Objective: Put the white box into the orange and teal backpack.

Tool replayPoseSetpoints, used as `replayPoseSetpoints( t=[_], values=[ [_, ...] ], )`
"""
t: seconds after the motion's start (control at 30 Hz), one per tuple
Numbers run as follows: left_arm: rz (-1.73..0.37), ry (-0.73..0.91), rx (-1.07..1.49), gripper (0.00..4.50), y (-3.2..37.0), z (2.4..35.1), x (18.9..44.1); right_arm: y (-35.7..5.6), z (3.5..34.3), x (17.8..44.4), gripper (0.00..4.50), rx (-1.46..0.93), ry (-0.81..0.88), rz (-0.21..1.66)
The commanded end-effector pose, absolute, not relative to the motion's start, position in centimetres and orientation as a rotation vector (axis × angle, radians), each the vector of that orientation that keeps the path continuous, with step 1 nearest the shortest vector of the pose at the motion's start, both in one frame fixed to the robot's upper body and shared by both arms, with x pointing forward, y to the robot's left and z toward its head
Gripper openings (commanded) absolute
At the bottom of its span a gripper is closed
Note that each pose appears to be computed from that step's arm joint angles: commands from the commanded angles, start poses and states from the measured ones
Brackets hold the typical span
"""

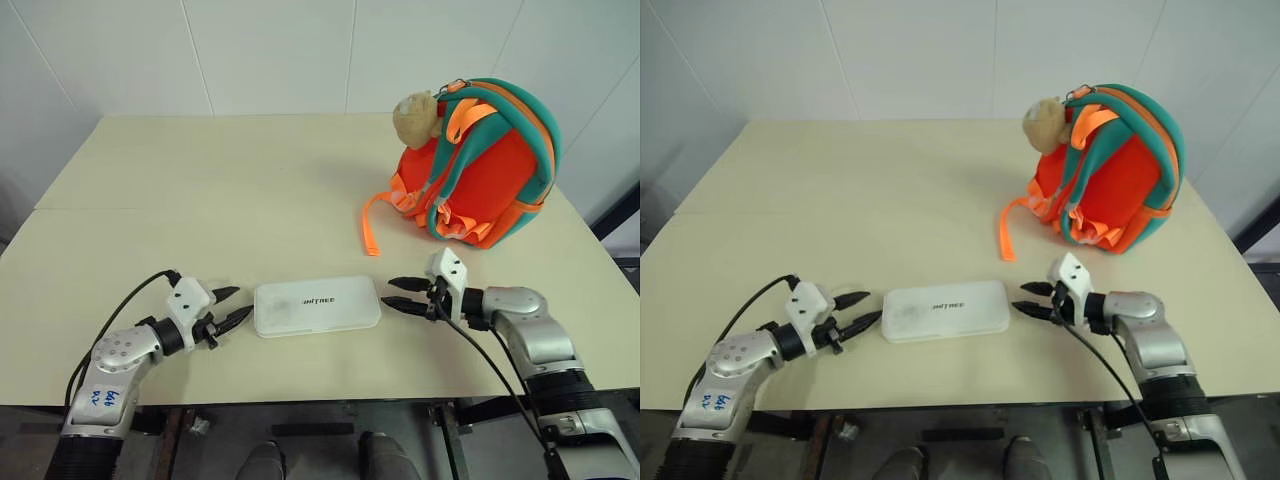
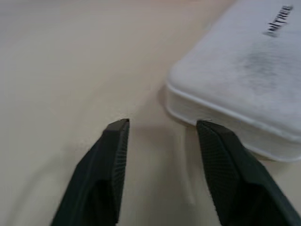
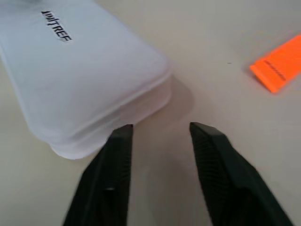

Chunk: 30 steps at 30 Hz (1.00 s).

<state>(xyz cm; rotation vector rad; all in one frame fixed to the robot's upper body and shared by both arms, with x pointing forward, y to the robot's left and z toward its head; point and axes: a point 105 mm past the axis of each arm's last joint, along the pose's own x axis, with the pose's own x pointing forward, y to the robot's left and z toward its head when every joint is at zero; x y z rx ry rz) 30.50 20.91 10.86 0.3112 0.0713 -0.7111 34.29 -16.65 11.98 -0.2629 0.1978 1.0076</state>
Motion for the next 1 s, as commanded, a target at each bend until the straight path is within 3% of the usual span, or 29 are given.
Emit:
replayPoseSetpoints(
  t=[0.03, 0.13, 0.27, 0.47, 0.77, 1.0],
  values=[
    [-0.691, 0.053, 0.246, 3.57, 22.1, 12.3, 30.6, -17.7, 15.4, 34.8, 3.51, -0.128, 0.125, 0.974],
    [-0.718, 0.094, 0.124, 4.43, 22.5, 12.6, 30.5, -16.4, 16.9, 33.4, 4.48, -0.059, 0.149, 1.076],
    [-0.832, 0.244, -0.123, 4.47, 22.0, 12.5, 29.7, -14.0, 16.1, 30.3, 4.49, -0.047, 0.294, 1.254],
    [-0.913, 0.389, -0.494, 4.47, 21.4, 13.4, 29.0, -12.2, 15.9, 29.7, 4.49, -0.055, 0.294, 1.291],
    [-0.870, 0.592, -0.629, 4.47, 20.7, 11.7, 29.1, -12.8, 13.8, 30.5, 4.49, -0.069, 0.355, 1.210],
    [-0.928, 0.597, -0.718, 4.47, 18.3, 12.3, 29.6, -12.5, 13.2, 30.5, 4.49, -0.080, 0.373, 1.220]
  ],
)
